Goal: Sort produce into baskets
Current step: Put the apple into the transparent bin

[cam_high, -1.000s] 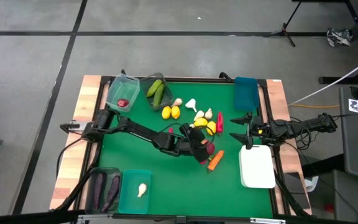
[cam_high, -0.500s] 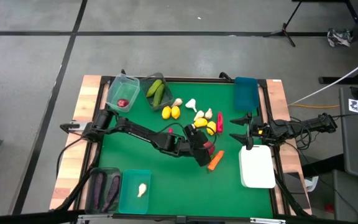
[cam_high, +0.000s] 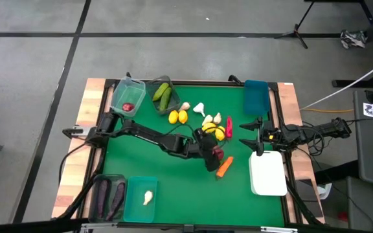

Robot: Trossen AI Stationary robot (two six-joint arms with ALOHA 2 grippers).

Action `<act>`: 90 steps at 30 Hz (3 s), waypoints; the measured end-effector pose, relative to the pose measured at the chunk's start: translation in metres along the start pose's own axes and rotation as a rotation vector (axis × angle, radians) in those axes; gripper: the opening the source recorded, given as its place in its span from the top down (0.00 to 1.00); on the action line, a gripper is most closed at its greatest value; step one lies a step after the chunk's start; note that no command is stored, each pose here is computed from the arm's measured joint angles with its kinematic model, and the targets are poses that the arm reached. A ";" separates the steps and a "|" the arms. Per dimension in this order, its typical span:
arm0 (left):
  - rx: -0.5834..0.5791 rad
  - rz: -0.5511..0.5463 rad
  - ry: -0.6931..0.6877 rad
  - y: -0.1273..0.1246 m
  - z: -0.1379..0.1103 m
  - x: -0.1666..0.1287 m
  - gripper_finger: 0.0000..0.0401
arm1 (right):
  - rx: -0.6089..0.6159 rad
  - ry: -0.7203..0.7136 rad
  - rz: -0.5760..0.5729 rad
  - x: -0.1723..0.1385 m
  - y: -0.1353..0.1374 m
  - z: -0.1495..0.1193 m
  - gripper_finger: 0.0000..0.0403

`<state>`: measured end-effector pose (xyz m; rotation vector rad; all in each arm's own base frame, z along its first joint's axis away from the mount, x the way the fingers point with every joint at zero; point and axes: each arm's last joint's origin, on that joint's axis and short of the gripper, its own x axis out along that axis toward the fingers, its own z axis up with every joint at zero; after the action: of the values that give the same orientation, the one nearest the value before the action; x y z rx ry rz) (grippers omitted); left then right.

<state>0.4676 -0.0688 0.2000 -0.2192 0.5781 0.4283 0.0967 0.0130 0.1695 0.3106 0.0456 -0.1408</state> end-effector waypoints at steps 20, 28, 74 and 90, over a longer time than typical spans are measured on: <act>0.114 -0.163 0.087 -0.011 0.019 -0.012 0.27 | -0.024 0.000 0.000 0.000 0.000 0.000 0.07; 0.137 -0.158 0.099 -0.010 0.018 -0.012 0.27 | -0.024 0.000 0.000 0.000 0.000 0.000 0.07; -0.101 -0.181 0.323 0.025 -0.010 0.045 0.53 | -0.027 0.016 0.022 0.000 0.001 -0.001 0.07; -0.008 -0.158 0.316 0.031 0.002 0.029 0.56 | -0.027 0.016 0.022 0.000 0.000 -0.001 0.07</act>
<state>0.4764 -0.0314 0.1831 -0.3409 0.8622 0.2437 0.0967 0.0137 0.1687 0.2851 0.0595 -0.1160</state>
